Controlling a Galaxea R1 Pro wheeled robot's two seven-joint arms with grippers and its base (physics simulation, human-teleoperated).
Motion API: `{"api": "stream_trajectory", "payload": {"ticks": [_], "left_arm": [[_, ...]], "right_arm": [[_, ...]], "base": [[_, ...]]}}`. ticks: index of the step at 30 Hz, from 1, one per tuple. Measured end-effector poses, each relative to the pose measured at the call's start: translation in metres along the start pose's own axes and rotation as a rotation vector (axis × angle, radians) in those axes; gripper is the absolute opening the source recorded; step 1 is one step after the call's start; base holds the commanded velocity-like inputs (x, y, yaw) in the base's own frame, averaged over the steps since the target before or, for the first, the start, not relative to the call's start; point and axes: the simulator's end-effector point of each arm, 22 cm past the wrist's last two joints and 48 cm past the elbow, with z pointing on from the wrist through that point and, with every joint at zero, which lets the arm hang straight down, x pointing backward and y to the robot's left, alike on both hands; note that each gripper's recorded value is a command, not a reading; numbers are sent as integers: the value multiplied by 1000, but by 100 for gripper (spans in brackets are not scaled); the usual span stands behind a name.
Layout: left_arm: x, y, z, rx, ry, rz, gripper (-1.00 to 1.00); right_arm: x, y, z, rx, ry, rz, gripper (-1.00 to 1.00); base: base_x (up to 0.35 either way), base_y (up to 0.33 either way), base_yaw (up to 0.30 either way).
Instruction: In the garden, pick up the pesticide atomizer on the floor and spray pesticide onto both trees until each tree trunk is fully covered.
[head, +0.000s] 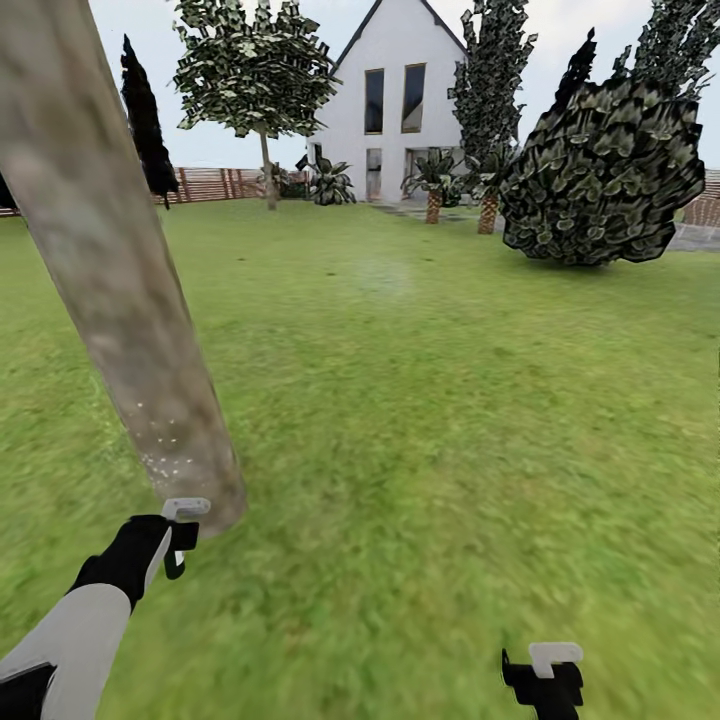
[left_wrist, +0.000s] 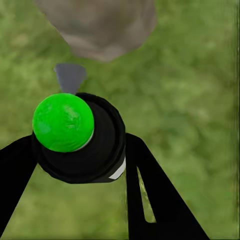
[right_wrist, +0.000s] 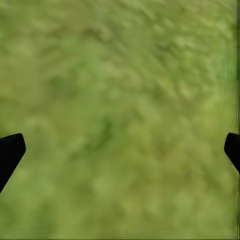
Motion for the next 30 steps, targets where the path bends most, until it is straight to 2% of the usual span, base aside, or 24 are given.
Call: {"api": "stream_trajectory", "payload": {"ticks": [6, 30], "left_arm": [[-1, 1, 0, -1, -1, -1, -100], [-1, 1, 0, -2, -1, -1, -100]], "right_arm": [[0, 0, 0, -1, -1, -1, 100], [0, 2, 0, -3, 0, -1, 100]], "base": [[138, -269, 27], [191, -234, 257]]}}
